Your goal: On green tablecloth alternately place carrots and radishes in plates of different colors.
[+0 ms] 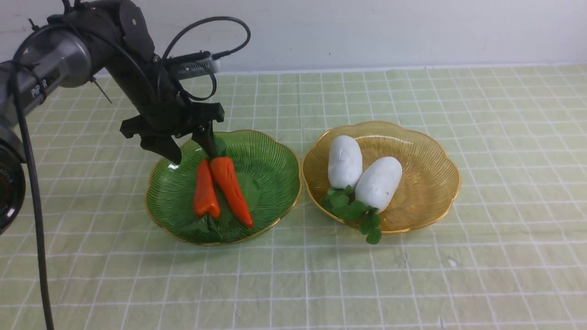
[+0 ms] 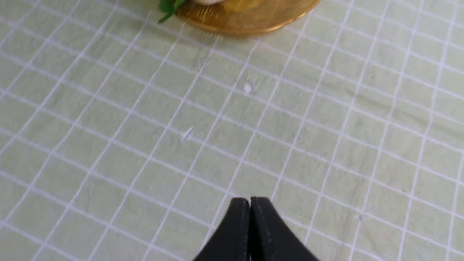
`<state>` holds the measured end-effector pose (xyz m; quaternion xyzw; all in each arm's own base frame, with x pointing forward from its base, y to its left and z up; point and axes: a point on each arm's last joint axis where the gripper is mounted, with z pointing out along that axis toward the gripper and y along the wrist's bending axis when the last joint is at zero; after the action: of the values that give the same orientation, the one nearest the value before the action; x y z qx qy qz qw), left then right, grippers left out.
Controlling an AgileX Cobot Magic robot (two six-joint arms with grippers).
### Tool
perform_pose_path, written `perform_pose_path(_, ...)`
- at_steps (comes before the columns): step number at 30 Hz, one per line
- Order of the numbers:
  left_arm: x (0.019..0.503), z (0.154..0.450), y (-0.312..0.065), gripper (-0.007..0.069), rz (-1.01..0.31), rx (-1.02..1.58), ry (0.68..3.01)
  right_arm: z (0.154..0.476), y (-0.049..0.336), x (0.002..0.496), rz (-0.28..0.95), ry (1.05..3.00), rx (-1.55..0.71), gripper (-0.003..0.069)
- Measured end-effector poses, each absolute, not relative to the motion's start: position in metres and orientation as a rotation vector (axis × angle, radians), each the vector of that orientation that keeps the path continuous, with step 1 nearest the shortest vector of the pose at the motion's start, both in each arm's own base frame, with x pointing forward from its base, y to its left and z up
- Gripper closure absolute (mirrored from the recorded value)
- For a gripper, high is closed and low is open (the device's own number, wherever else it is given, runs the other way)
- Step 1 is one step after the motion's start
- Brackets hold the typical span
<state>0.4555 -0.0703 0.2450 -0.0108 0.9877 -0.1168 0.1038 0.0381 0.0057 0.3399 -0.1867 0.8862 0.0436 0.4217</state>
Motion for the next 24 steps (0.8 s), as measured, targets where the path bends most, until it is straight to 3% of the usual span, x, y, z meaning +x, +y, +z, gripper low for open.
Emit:
perform_pose_path(8, 0.433, 0.311, -0.068, 0.0167, -0.362, 0.021, 2.768, 0.326, -0.012, 0.016, 0.190, 1.970, -0.280, 0.0673)
perform_pose_path(15, 0.412, 0.353, -0.066, 0.0188, -0.367, 0.044, 2.673, 0.292, 0.015, 0.048, 0.289, 1.734, -0.339, 0.0673)
perform_pose_path(18, 0.411, 0.354, -0.066, 0.0302, -0.366, 0.046, 2.673, 0.294, 0.020, 0.052, 0.296, 1.628, -0.376, 0.0673)
perform_pose_path(24, 0.410, 0.354, -0.066, 0.0566, -0.363, 0.061, 2.676, 0.296, 0.021, 0.053, 0.276, 1.594, -0.404, 0.0673)
